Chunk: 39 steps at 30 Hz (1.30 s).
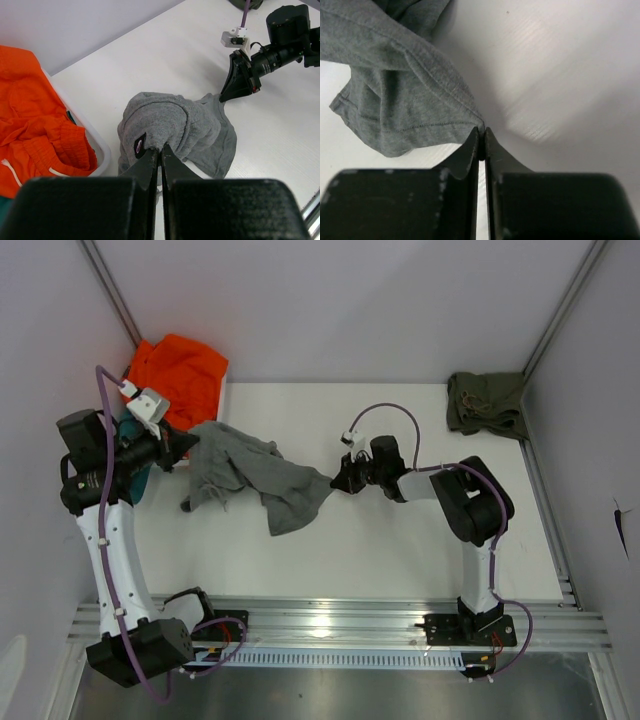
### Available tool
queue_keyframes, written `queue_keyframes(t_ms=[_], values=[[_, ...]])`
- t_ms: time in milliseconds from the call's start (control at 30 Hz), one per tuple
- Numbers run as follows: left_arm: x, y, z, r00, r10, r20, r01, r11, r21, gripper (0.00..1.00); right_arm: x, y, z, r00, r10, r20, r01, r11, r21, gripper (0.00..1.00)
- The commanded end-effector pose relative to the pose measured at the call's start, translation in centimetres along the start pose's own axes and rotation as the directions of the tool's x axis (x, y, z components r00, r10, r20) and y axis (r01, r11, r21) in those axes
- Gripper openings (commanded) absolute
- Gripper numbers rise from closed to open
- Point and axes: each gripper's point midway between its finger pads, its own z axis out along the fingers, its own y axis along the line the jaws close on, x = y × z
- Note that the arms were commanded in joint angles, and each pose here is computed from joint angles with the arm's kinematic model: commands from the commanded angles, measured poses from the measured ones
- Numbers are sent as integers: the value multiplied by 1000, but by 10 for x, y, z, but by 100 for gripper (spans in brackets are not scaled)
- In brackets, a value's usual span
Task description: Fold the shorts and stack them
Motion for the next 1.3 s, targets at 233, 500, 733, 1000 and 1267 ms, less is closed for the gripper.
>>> queue_keyframes(t_ms=[233,500,733,1000,1267], values=[[-52,37,-6,993,38,108,-22,989,-148,1,-79,-12,-55,996,-9,90,-7,985,171,0],[-139,48,-13,972,-29,232,55,993,-107,0,-213,42,-172,935,-259,244,183,938,294,0],[-183,-15,-51,944,82,319,-50,993,-107,0,-236,134,-278,830,-430,355,329,892,310,0],[-210,-73,-93,888,212,408,-140,970,-200,1,-247,181,-358,755,-496,429,323,851,414,0],[-226,-23,-62,910,66,409,-32,996,-89,0,-261,98,-331,831,-361,424,158,883,441,0]])
